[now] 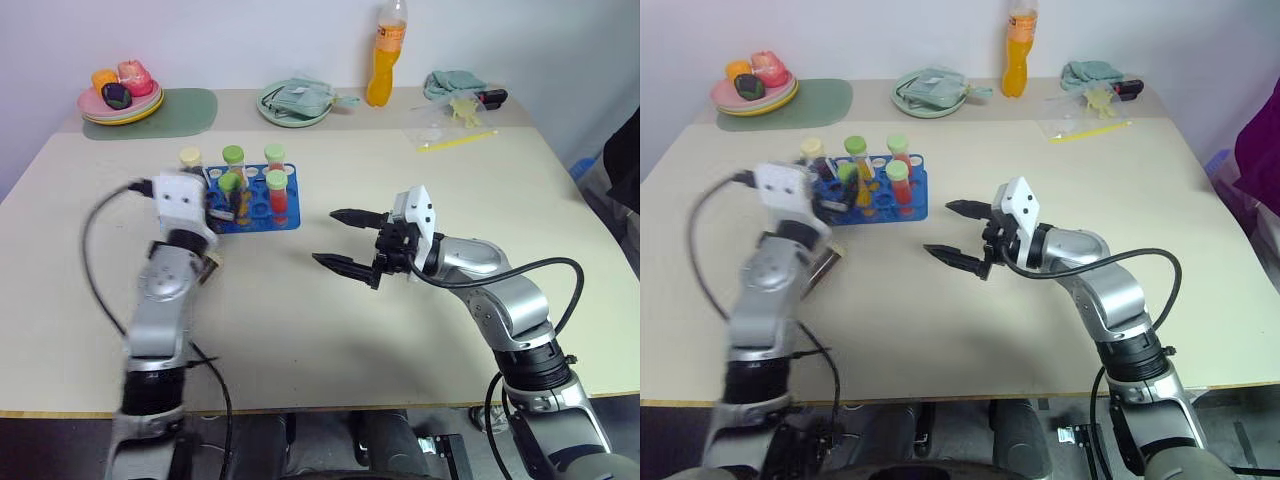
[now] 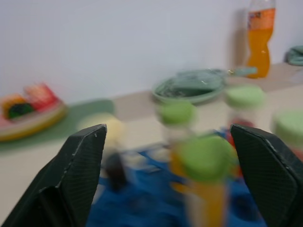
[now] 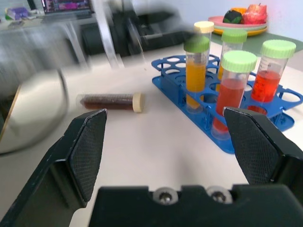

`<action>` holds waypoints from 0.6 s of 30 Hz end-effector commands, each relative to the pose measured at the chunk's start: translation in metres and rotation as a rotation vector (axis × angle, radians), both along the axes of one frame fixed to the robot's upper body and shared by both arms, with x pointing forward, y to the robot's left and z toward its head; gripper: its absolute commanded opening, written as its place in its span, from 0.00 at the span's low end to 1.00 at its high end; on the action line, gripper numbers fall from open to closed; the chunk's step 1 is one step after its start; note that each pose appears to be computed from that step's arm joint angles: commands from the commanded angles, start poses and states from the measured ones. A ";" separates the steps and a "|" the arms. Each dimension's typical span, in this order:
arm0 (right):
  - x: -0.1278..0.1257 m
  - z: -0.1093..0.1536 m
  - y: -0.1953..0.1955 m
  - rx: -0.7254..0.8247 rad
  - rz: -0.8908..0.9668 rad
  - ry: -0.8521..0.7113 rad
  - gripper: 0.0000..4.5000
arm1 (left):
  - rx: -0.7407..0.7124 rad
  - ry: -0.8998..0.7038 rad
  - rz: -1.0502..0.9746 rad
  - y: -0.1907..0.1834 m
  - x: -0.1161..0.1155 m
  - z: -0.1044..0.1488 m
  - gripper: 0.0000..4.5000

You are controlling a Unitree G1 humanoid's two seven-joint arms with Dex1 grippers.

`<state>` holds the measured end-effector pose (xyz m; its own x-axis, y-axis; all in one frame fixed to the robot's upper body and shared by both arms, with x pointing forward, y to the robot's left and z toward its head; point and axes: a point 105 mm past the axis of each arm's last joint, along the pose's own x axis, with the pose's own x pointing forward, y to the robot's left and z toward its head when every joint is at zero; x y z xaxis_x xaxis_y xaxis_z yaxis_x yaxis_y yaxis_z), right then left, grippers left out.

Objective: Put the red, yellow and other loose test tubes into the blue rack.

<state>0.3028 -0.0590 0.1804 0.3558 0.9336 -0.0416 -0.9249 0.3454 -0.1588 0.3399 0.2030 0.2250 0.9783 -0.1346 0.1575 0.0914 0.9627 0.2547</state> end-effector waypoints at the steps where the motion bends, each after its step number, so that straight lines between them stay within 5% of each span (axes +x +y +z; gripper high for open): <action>1: -0.004 0.011 -0.002 0.008 0.022 -0.040 0.97 | 0.066 0.211 -0.087 -0.004 -0.020 0.012 0.96; 6: -0.012 0.010 -0.003 -0.064 0.134 -0.033 0.97 | 0.145 0.672 -0.186 0.004 -0.045 -0.010 0.96; 18: -0.020 0.005 -0.007 -0.108 0.209 -0.030 0.97 | 0.220 1.167 -0.170 0.017 -0.035 -0.058 0.98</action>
<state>0.2871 -0.0667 0.1779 0.1639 0.9739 -0.1567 -0.9753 0.1362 -0.1740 0.3043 0.2155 0.1638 0.4854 -0.2155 -0.8473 0.5141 0.8542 0.0774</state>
